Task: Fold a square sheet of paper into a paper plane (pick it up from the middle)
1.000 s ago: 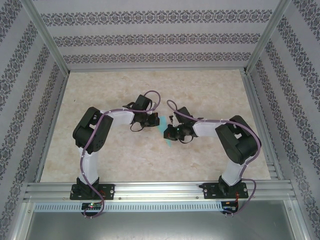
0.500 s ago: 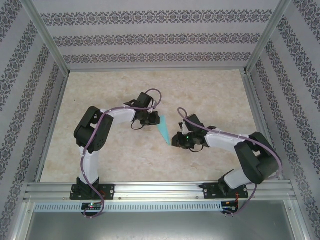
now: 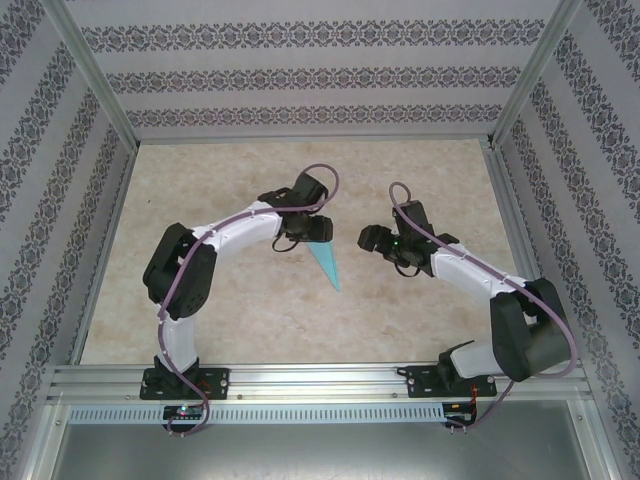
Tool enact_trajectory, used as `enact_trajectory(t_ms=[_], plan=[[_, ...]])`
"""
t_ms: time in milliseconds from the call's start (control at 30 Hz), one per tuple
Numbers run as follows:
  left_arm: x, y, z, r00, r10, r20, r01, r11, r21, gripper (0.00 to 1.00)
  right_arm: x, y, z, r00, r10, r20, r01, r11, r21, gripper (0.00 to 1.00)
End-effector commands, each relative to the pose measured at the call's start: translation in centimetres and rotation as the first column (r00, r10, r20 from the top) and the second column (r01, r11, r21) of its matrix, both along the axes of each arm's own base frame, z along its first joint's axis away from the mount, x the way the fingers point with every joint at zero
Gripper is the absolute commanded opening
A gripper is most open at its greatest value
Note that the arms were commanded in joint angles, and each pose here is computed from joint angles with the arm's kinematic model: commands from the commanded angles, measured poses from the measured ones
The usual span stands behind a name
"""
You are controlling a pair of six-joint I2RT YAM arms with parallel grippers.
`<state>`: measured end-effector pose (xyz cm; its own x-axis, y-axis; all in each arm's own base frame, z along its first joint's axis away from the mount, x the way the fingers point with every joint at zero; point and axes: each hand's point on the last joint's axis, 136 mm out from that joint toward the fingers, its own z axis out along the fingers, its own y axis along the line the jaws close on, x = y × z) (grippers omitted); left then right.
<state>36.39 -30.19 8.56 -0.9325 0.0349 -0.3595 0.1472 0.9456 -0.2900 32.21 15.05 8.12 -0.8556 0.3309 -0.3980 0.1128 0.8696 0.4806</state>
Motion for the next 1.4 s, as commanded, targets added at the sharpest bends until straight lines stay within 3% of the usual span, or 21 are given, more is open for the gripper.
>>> enact_trajectory(t_ms=[0, 200, 533, 1100, 1367], plan=[[-1.1, 1.2, -0.2, 0.999, 0.046, 0.004, -0.046, 0.985, 0.167, 0.62, 0.3, -1.8, -0.7, 0.998, -0.058, 0.015, 0.059, 0.997, -0.053, 0.86], [-1.0, -0.3, -1.9, 1.000, 0.015, -0.013, -0.011, 0.960, 0.280, 0.66, -0.1, -2.9, -1.4, 0.997, -0.077, -0.001, 0.077, 0.995, -0.063, 0.88], [-1.2, -0.2, -4.8, 0.997, 0.007, -0.080, 0.022, 0.935, 0.354, 0.67, -0.7, -3.3, -2.2, 0.996, -0.089, -0.025, 0.087, 0.994, -0.059, 0.87], [-1.8, 1.1, -2.1, 0.996, 0.087, -0.002, -0.083, 0.951, 0.296, 0.50, -0.5, -2.0, -3.4, 0.995, -0.066, -0.073, 0.066, 0.998, -0.010, 0.84], [-2.2, 1.1, -3.1, 0.995, 0.093, -0.020, -0.083, 0.953, 0.291, 0.35, -0.4, -1.7, -3.5, 0.995, -0.060, -0.084, 0.060, 0.998, 0.001, 0.83]])
